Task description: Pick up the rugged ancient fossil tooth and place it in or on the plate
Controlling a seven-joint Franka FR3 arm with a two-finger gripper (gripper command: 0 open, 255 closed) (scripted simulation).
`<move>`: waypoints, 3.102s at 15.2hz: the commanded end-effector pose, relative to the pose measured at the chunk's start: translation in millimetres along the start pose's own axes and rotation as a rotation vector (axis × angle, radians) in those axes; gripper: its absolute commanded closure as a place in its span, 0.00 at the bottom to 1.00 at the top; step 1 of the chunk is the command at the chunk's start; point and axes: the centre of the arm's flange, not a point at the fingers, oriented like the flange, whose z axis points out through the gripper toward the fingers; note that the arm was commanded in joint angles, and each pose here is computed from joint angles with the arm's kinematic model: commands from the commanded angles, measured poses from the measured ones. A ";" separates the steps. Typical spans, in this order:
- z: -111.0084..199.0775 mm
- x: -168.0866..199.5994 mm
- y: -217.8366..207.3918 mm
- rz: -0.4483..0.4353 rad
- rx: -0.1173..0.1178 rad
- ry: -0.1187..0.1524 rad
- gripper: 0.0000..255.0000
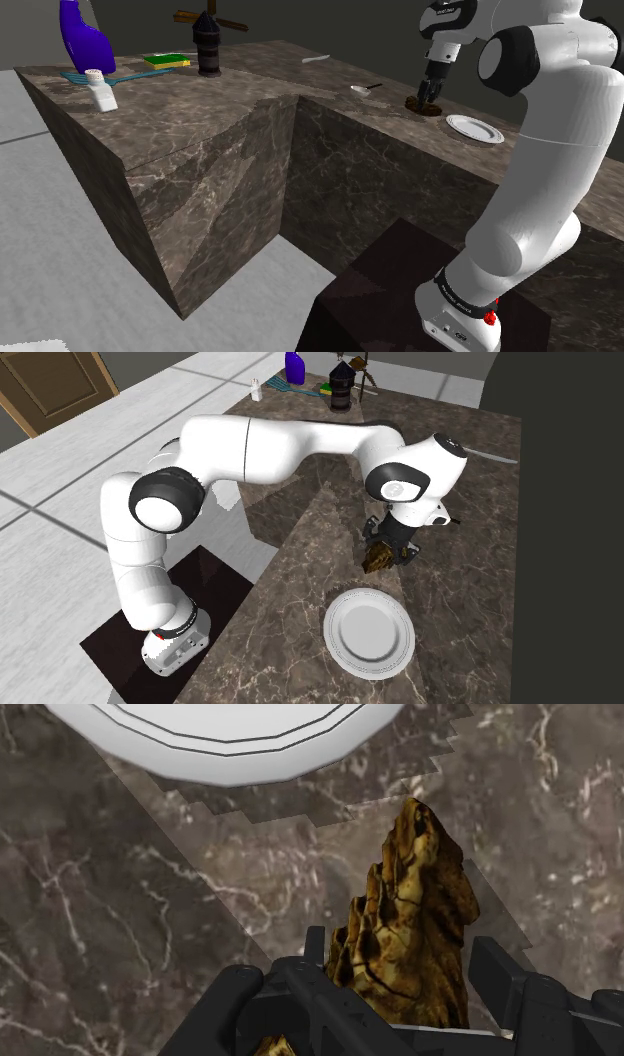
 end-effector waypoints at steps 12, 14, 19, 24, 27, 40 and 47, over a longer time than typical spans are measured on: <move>-56.9 -9.2 -6.8 0.000 0.000 0.000 1.00; -67.2 -10.9 -8.0 0.000 0.000 0.000 1.00; -89.2 -14.5 -10.6 0.000 0.000 0.000 1.00; -86.0 -75.3 14.7 0.000 0.000 0.000 1.00; -84.0 -111.8 29.9 0.000 0.000 0.000 1.00; -53.0 -202.9 72.6 0.000 0.000 0.000 1.00; -41.9 -189.3 23.8 -0.018 -0.256 0.251 0.00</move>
